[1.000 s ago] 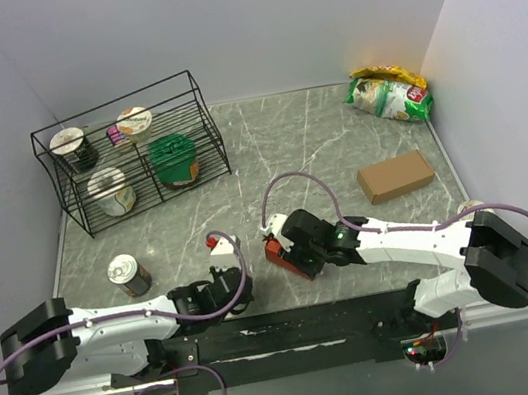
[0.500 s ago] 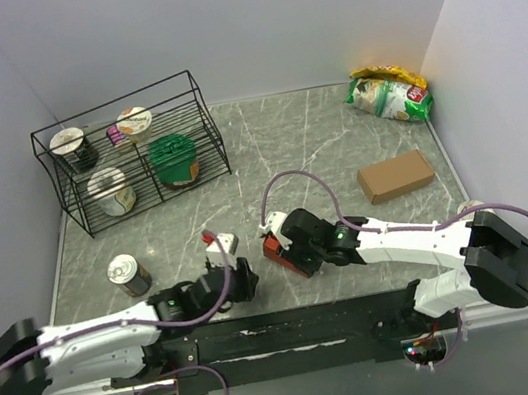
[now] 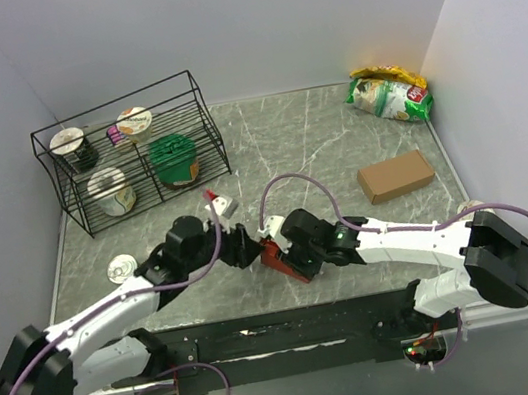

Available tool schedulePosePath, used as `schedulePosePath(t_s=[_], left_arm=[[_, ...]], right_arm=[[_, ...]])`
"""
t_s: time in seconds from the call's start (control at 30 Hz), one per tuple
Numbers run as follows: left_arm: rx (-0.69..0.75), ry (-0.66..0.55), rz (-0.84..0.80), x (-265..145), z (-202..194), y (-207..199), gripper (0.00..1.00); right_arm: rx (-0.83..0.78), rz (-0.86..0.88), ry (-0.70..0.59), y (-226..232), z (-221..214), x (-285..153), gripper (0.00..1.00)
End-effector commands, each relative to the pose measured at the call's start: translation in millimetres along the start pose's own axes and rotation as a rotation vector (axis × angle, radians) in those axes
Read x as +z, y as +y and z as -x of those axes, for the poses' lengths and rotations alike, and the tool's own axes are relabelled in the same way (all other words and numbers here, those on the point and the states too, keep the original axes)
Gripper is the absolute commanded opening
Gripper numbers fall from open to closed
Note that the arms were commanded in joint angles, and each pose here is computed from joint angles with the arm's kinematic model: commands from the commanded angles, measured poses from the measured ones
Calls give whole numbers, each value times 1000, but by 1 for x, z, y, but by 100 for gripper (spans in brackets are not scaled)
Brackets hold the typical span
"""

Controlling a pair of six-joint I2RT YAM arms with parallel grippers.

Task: Fold the paper box
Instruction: Close the paper box at the center of the board.

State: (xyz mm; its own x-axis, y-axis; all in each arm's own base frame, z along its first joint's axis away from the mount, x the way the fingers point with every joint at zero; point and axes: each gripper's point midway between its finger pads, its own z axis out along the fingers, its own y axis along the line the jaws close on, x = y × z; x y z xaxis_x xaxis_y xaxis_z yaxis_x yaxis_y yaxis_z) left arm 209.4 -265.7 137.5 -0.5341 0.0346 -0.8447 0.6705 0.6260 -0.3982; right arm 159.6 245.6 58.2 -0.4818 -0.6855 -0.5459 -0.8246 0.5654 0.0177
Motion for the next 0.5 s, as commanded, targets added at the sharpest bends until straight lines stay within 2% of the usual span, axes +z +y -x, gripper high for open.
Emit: schedulePosePath(t_s=[0.0, 0.17, 0.47], left_arm=[[149, -18, -216, 9, 28, -37, 60], [151, -13, -223, 17, 26, -35, 44], [129, 21, -147, 21, 20, -22, 31]], right_arm=[[-13, 36, -42, 6, 17, -7, 27], [-5, 43, -40, 8, 17, -7, 27], [-7, 41, -41, 7, 18, -6, 27]])
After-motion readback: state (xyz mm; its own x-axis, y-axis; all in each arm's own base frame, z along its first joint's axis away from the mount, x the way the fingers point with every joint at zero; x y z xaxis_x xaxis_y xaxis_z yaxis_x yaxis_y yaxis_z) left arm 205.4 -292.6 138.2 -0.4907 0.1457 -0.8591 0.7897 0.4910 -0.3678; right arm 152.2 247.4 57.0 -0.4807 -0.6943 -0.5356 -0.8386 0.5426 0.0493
